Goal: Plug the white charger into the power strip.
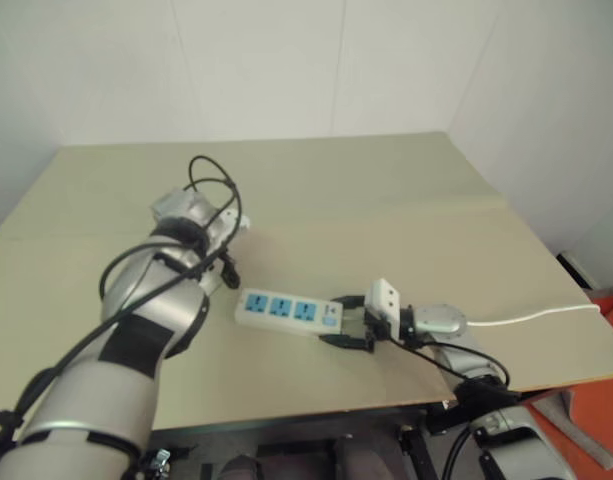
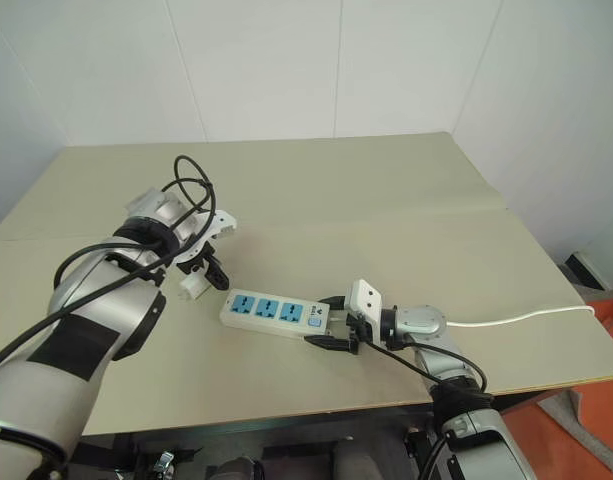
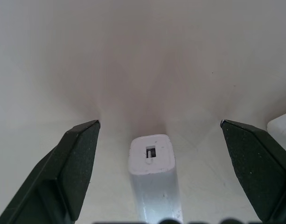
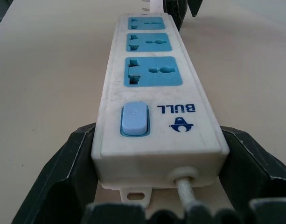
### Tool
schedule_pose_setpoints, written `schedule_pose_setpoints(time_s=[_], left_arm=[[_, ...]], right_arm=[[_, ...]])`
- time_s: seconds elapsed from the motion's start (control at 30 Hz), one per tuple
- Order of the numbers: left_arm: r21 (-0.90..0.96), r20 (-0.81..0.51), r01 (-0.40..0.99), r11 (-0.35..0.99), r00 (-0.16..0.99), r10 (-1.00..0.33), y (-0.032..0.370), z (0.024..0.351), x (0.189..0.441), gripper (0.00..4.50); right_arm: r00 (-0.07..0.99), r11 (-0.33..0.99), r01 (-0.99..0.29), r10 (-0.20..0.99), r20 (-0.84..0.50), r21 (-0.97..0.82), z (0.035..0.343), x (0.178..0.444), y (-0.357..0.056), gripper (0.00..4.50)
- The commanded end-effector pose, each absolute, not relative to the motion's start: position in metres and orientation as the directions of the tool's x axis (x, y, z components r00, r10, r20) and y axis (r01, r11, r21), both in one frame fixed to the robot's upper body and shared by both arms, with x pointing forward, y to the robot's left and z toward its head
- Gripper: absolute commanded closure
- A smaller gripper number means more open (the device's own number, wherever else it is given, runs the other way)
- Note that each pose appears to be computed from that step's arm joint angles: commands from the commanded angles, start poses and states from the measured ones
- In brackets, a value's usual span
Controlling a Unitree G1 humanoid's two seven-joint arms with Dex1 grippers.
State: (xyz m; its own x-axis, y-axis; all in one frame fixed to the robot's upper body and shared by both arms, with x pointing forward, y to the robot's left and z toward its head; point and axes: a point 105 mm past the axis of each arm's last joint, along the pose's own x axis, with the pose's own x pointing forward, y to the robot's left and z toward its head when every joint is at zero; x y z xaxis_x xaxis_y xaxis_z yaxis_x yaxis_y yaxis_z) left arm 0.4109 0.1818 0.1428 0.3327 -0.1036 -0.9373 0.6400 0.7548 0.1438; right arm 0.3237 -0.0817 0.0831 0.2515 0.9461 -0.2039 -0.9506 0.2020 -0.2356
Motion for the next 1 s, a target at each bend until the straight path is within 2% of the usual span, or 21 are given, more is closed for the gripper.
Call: schedule_pose_setpoints(time_s=[0.03,0.4,0.6,0.73,0.8,0.87,0.93,1.0], left_arm=[[0.161,-0.938,0.628,0.761,0.338,-0.080,0.185,0.145,0.411,0.00],[0.162,-0.944,0.635,0.756,0.322,-0.068,0.186,0.141,0.409,3.49],[0.133,-0.924,0.649,0.749,0.355,-0.143,0.176,0.147,0.414,3.49],[0.127,-0.814,0.642,0.756,0.502,-0.290,0.155,0.177,0.432,3.49],[0.084,-0.670,0.650,0.755,0.598,-0.440,0.140,0.203,0.444,3.49],[0.105,-0.438,0.697,0.710,0.673,-0.596,0.126,0.232,0.452,3.49],[0.118,-0.300,0.722,0.682,0.681,-0.668,0.123,0.246,0.450,3.49],[0.072,-0.167,0.766,0.639,0.641,-0.750,0.119,0.255,0.439,3.49]], right_arm=[[0.224,0.171,-0.966,0.926,-0.303,-0.192,0.056,0.316,-0.078,1.06],[0.233,0.179,-0.964,0.924,-0.303,-0.196,0.055,0.316,-0.078,1.06],[0.236,0.183,-0.964,0.924,-0.301,-0.193,0.054,0.316,-0.077,1.06],[0.232,0.179,-0.965,0.923,-0.306,-0.191,0.052,0.313,-0.079,1.06],[0.227,0.173,-0.966,0.925,-0.306,-0.193,0.053,0.311,-0.079,1.06],[0.222,0.166,-0.965,0.928,-0.299,-0.203,0.056,0.309,-0.080,1.06],[0.214,0.157,-0.966,0.933,-0.289,-0.206,0.060,0.307,-0.080,1.06],[0.191,0.132,-0.968,0.938,-0.289,-0.214,0.063,0.304,-0.081,1.06]])
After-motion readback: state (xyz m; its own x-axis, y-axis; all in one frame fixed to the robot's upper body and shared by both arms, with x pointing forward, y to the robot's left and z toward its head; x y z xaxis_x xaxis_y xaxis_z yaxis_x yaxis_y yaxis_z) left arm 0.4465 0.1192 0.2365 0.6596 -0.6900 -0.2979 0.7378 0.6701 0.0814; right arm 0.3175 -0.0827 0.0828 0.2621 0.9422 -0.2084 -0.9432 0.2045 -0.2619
